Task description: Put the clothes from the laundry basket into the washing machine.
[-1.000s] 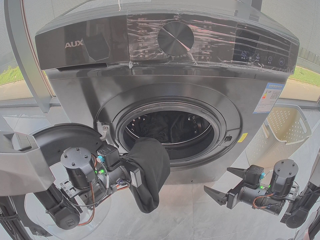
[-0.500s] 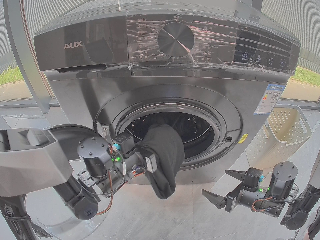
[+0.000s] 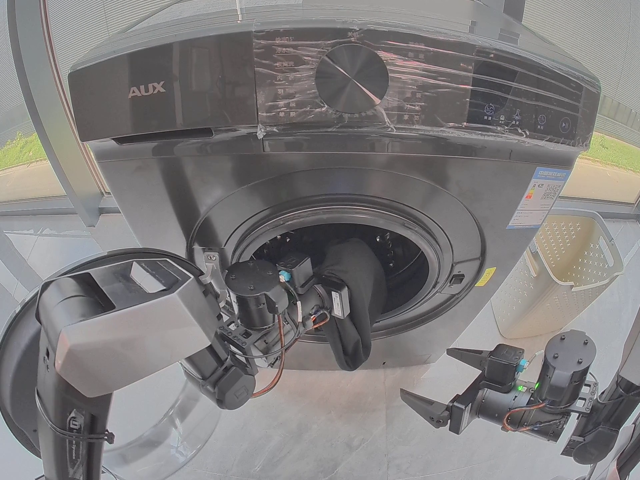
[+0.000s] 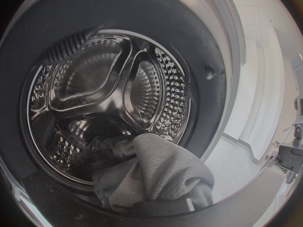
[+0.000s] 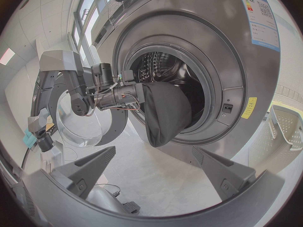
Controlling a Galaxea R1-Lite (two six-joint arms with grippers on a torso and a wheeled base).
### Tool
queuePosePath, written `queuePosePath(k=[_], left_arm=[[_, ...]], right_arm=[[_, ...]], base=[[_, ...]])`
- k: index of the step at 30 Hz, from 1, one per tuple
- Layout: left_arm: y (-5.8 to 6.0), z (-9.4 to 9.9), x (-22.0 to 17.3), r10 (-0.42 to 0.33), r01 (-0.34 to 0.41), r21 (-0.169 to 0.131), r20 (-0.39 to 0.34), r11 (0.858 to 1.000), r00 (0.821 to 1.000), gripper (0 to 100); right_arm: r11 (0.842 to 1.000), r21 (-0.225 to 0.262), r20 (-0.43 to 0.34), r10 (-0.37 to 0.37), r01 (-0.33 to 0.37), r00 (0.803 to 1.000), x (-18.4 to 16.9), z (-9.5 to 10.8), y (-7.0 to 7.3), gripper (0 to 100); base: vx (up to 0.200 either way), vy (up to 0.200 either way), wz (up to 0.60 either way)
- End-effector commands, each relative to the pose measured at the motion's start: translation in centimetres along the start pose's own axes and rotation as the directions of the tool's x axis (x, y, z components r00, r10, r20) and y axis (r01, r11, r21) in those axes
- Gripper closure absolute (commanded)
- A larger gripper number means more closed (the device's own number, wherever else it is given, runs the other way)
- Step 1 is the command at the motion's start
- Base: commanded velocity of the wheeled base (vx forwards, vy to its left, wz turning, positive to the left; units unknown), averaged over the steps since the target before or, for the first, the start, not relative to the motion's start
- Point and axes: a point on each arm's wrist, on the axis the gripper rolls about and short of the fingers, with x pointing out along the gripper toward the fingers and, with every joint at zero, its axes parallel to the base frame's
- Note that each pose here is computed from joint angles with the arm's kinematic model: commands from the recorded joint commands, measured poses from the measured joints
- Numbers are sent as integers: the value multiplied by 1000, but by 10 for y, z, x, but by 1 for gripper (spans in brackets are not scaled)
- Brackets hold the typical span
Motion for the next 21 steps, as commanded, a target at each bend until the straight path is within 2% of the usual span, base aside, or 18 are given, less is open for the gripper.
queuePosePath(k=[1,11,13,18,21], left_arm=[[2,-16,13,10,-10,-4,-16,1000,1000,100],[7,-18,55,90,-90,-9,7,996,996,100],[7,-24,69,114,-114,-10,14,993,993,100],[8,-33,82,120,-120,-5,4,993,993,100],[15,-39,95,144,-144,3,16,990,989,100]], right_arm=[[1000,-1,-2,5,-5,1000,0,-1,1,0],[1000,-2,-13,6,-6,1000,1,-3,1,0],[1000,-2,-15,6,-6,1000,1,-3,1,0],[1000,-2,-15,6,-6,1000,1,-3,1,0],[1000,-2,-16,5,-5,1000,1,-3,1,0]], base=[[0,0,0],[0,0,0],[0,0,0],[0,0,0],[0,0,0]])
